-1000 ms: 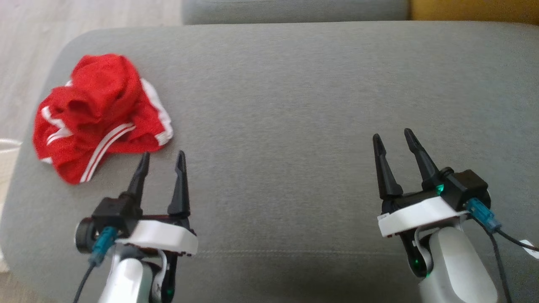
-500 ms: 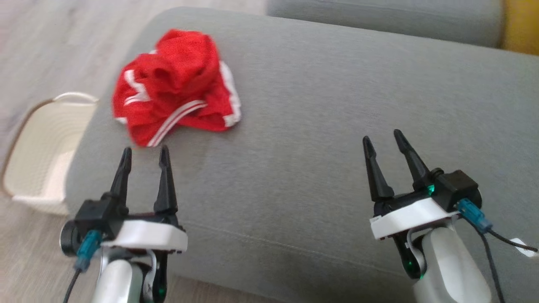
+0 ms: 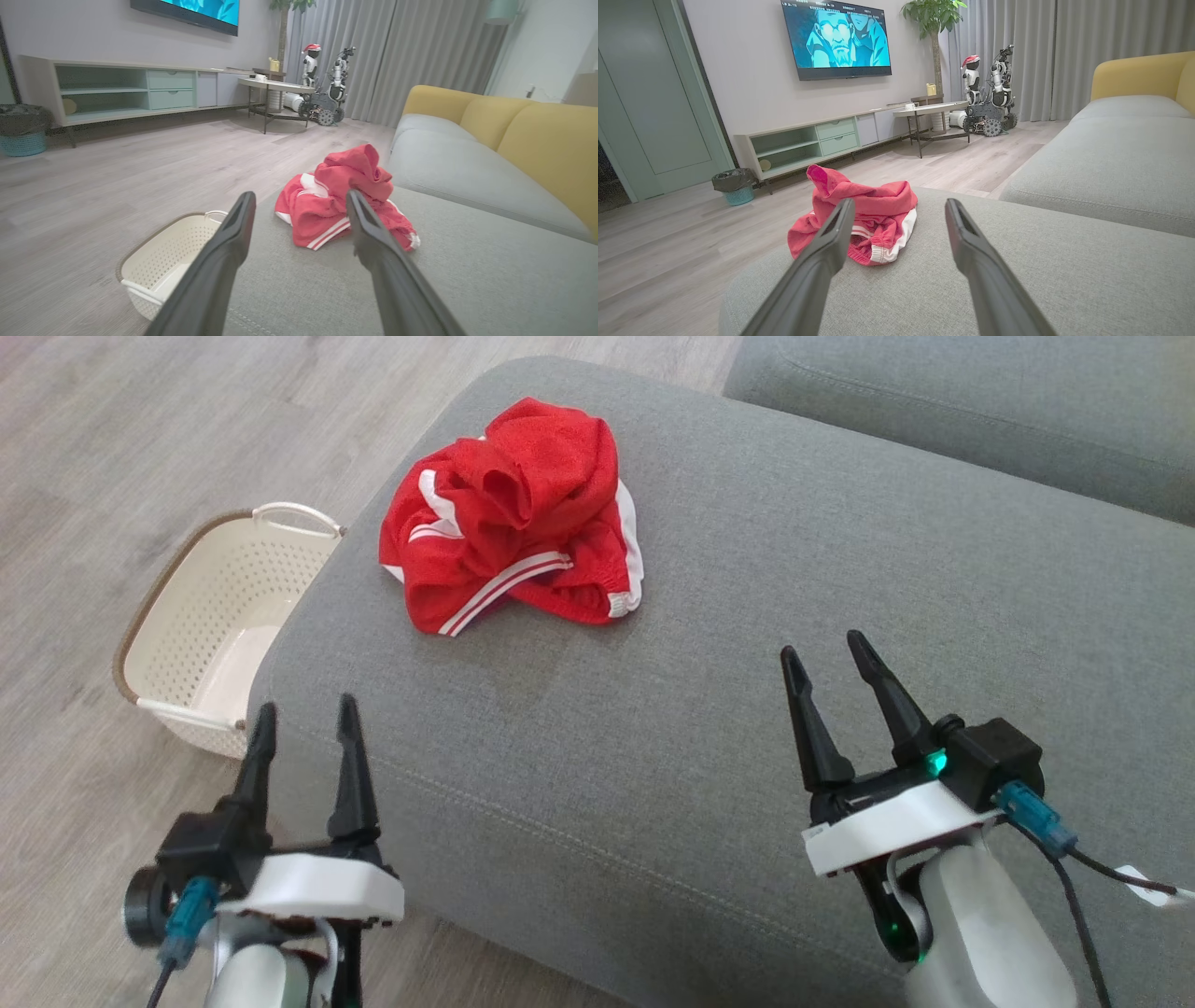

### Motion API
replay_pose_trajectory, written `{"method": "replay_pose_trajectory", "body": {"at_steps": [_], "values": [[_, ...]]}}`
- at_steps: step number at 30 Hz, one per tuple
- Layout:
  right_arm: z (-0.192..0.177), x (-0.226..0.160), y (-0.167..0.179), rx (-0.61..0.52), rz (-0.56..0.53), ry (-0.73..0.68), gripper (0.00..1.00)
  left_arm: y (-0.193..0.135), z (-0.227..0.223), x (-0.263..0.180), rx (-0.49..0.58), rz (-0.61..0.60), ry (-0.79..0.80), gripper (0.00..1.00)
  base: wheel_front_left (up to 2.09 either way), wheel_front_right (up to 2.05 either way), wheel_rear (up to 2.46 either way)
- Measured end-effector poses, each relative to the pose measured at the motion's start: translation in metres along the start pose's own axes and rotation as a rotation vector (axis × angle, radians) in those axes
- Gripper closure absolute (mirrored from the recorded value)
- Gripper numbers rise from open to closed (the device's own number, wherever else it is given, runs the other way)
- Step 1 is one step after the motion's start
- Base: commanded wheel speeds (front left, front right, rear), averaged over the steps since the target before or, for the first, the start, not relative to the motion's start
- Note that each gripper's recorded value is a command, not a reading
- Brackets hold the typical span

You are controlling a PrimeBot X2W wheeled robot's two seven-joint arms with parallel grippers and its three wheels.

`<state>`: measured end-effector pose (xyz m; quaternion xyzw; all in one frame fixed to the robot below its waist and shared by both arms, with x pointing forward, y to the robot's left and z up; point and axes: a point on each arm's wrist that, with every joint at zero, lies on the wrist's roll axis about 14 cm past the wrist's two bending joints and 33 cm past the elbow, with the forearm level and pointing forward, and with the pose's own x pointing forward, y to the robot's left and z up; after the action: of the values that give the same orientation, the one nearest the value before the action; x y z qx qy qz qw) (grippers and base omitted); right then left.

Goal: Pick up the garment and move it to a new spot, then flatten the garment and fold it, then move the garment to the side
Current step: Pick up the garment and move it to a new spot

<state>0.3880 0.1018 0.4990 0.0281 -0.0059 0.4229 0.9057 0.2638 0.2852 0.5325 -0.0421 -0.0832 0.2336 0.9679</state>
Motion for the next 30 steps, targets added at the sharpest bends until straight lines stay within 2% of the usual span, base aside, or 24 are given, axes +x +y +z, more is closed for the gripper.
{"method": "replay_pose_trajectory", "body": {"at_steps": [3, 15, 18, 23, 30], "values": [[0.000, 0.000, 0.002, 0.000, 0.005, 0.001, 0.00, 0.007, 0.000, -0.002, 0.005, 0.031, 0.002, 0.00, 0.00, 0.00, 0.00], [0.000, -0.004, -0.002, 0.005, -0.013, 0.001, 0.00, 0.007, 0.001, 0.000, -0.001, 0.025, -0.004, 0.00, 0.00, 0.00, 0.00], [-0.001, -0.006, -0.016, 0.019, -0.052, -0.003, 0.00, 0.007, -0.006, 0.004, -0.024, 0.026, 0.019, 0.00, 0.00, 0.00, 0.00], [-0.005, -0.009, -0.041, 0.024, -0.117, -0.008, 0.00, -0.002, -0.021, 0.016, 0.022, -0.024, 0.065, 0.00, 0.00, 0.00, 0.00], [-0.014, -0.011, -0.071, 0.006, -0.183, 0.005, 0.00, -0.020, -0.024, 0.061, 0.049, -0.083, 0.062, 0.00, 0.00, 0.00, 0.00]]}}
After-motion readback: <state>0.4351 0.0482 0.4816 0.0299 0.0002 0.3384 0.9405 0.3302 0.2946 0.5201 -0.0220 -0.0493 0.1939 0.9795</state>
